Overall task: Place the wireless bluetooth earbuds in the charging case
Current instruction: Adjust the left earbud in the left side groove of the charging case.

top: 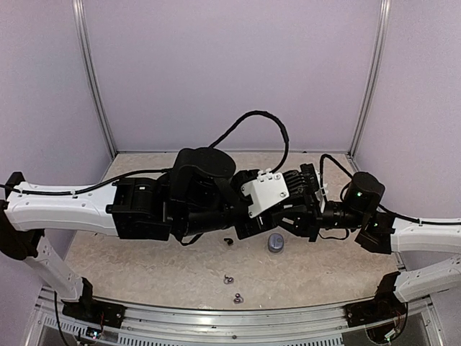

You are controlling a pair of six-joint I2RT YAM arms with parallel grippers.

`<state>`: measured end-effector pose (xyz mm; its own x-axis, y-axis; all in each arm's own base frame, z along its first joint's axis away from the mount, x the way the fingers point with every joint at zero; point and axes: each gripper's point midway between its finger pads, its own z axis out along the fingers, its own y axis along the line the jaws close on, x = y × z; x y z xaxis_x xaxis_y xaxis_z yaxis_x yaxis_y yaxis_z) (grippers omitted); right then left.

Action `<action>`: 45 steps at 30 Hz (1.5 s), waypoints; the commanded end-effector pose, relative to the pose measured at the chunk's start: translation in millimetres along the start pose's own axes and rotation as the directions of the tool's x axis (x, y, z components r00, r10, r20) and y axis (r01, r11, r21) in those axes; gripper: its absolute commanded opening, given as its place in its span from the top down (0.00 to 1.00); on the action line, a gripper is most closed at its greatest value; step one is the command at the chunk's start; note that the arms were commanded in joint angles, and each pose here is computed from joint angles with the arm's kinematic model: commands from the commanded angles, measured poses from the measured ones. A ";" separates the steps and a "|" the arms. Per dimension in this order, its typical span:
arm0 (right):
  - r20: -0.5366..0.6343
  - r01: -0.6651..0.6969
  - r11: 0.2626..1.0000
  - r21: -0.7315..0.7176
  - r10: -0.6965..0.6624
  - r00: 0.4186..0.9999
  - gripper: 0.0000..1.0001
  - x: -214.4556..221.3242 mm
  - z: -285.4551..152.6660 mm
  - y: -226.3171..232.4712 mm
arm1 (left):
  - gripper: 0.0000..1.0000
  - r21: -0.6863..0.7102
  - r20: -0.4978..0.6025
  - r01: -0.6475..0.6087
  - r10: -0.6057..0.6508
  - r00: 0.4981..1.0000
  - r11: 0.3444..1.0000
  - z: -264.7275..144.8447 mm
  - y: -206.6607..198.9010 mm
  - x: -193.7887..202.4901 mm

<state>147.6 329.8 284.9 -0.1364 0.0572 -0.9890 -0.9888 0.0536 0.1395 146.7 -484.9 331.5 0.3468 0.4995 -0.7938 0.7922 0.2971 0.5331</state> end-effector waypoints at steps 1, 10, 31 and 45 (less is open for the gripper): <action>0.053 0.033 0.999 -0.027 -0.032 0.998 1.00 -16.0 -1.9 8.9 | 0.40 0.027 0.220 0.088 -0.092 0.971 0.996 -42.5 17.5 -41.4; 0.072 0.070 0.993 -0.095 -0.063 0.995 1.00 -24.1 -5.0 22.4 | 0.37 0.098 0.292 0.210 -0.230 0.928 0.973 -82.1 46.0 -17.3; 0.082 0.080 0.978 -0.195 -0.065 0.995 1.00 -31.2 -3.2 37.2 | 0.31 0.239 0.263 0.205 -0.267 0.927 0.949 -68.9 18.2 -10.5; 0.078 0.090 0.975 -0.203 -0.076 0.994 1.00 -29.2 -4.3 39.8 | 0.42 0.140 0.209 0.245 -0.271 0.940 0.959 -42.1 30.6 -4.5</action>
<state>115.6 326.5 306.4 -0.0932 0.1041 -0.9902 -0.9886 -0.1280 0.0795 139.1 -439.9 351.3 0.2218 0.2348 -0.9464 0.9312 0.2368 0.2770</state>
